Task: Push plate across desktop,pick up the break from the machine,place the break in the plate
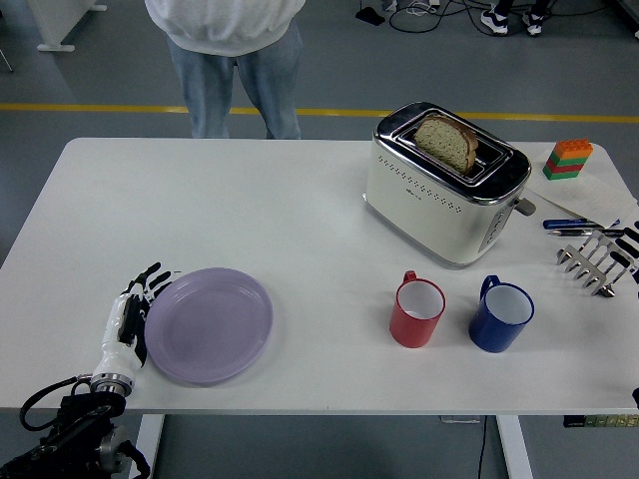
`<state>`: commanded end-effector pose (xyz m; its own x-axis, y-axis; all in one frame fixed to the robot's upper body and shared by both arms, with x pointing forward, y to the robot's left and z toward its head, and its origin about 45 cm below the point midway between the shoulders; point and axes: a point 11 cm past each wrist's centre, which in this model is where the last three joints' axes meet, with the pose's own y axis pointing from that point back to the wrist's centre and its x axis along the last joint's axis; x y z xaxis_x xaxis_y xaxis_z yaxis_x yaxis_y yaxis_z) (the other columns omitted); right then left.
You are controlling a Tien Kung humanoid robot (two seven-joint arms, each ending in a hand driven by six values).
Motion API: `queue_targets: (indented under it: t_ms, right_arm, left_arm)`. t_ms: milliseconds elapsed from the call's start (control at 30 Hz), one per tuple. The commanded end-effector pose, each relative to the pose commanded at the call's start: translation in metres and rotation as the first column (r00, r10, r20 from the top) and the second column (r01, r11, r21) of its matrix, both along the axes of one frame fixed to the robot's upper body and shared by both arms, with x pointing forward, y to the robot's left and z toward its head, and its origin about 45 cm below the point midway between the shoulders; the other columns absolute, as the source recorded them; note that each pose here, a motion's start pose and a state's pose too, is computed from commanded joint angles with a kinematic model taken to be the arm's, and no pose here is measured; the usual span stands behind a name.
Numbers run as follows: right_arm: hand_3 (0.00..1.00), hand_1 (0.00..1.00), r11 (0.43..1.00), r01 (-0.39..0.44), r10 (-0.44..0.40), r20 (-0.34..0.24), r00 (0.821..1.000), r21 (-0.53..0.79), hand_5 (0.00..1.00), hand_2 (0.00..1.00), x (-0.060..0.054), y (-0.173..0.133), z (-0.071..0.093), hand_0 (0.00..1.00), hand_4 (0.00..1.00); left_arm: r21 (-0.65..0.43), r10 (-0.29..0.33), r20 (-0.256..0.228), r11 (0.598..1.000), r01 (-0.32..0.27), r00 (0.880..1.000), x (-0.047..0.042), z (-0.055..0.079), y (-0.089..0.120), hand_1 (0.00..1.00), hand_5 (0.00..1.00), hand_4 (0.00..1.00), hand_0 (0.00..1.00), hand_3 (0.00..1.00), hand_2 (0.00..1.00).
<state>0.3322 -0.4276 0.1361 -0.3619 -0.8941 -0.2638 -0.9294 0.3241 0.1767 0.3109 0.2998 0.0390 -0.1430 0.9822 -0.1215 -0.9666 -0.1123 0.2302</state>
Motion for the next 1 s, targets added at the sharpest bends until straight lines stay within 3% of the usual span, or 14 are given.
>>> queue_targets:
  t_ms: [600,1000]
  right_arm:
    - [0.621,0.675,1.000,-0.007,0.007,0.002,1.000,0.001,0.415,0.676,0.002,0.003,0.000,0.712,0.509]
    - [0.621,0.675,1.000,-0.008,0.008,0.000,1.000,0.001,0.415,0.676,0.002,0.003,0.000,0.713,0.509]
  left_arm:
    - [-0.050,-0.037,0.002,0.998,0.037,0.999,0.0033,0.003,-0.017,0.794,0.998,0.459,0.766,0.838,0.813]
    - [-0.117,-0.028,-0.010,0.993,0.027,1.000,0.0036,0.002,-0.021,0.790,0.998,0.458,0.758,0.838,0.810]
